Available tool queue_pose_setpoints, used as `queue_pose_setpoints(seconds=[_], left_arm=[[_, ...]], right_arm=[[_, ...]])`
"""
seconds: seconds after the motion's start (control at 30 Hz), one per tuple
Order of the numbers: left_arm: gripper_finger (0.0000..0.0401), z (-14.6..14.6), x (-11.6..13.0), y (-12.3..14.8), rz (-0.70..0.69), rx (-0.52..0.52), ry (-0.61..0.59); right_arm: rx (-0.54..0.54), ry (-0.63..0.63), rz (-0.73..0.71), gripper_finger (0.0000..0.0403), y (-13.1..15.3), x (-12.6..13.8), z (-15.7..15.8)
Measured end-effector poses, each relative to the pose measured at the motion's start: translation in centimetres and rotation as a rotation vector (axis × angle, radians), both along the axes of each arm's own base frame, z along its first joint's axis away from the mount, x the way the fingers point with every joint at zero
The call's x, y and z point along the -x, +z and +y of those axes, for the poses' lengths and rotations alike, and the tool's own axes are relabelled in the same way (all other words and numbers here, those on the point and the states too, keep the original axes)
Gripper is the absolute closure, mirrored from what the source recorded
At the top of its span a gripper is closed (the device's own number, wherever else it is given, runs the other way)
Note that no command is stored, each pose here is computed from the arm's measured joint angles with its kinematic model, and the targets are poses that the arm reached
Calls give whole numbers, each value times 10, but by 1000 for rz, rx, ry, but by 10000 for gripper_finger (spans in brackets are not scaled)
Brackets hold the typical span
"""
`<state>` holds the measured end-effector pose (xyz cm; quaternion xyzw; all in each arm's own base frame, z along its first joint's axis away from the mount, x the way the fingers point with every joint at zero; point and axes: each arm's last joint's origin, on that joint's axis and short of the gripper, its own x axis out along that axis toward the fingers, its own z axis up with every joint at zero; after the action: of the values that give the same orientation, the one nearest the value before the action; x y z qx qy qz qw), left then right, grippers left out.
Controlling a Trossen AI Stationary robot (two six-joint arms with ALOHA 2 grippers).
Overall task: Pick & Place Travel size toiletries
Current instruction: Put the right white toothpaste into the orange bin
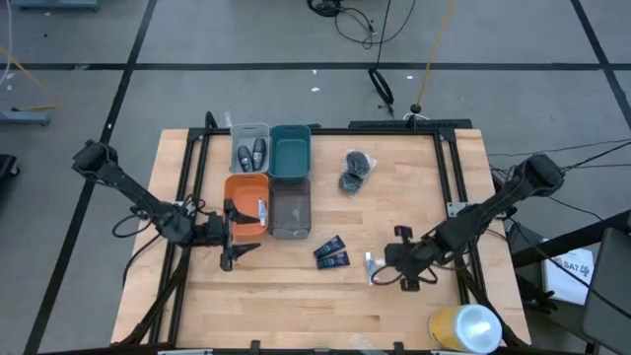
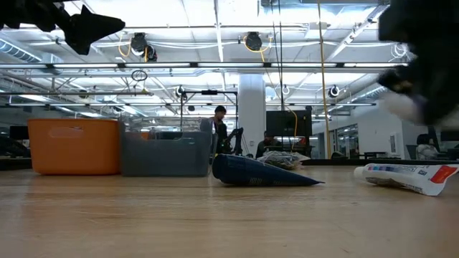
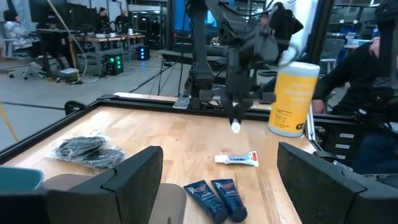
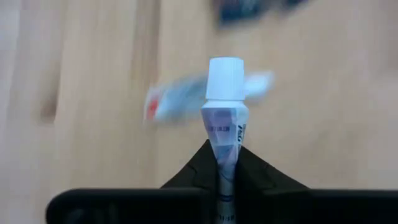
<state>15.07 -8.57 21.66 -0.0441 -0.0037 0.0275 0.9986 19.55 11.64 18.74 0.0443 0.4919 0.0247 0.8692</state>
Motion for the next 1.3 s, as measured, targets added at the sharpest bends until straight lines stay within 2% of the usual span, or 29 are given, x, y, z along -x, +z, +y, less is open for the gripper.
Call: queue_pose_setpoints(seconds=[0.1,0.23,0.5,0.57,0.63,0.73,0.83,1.0,1.17,1.3], left_arm=[[95,3,-3,0,-2,28,27],[95,6,-12,-4,-8,26,72],[95,3,-41,-22,5,-109,65],[95,2,-49,-22,1,-144,56],[95,1,-59,-23,12,-170,54],[95,0,-80,-18,14,-156,75],[95,0,-106,-6,-11,-123,107],[96,1,-151,9,-44,-133,110],[95,-2,-193,5,-42,-144,37],[95,-3,-222,-1,-45,-160,48]], right_arm=[[55,-15,-180,380,16,-5,-2],[153,27,-365,387,28,-16,-2],[259,40,-704,389,40,-45,-22],[253,64,-818,388,39,-48,-29],[202,117,-950,387,39,-47,-37],[153,119,-1090,388,36,-44,-47],[176,94,-1077,390,28,-42,-56],[167,74,-1034,390,22,-42,-60],[163,79,-1030,390,21,-41,-60],[160,79,-1024,390,20,-41,-60]])
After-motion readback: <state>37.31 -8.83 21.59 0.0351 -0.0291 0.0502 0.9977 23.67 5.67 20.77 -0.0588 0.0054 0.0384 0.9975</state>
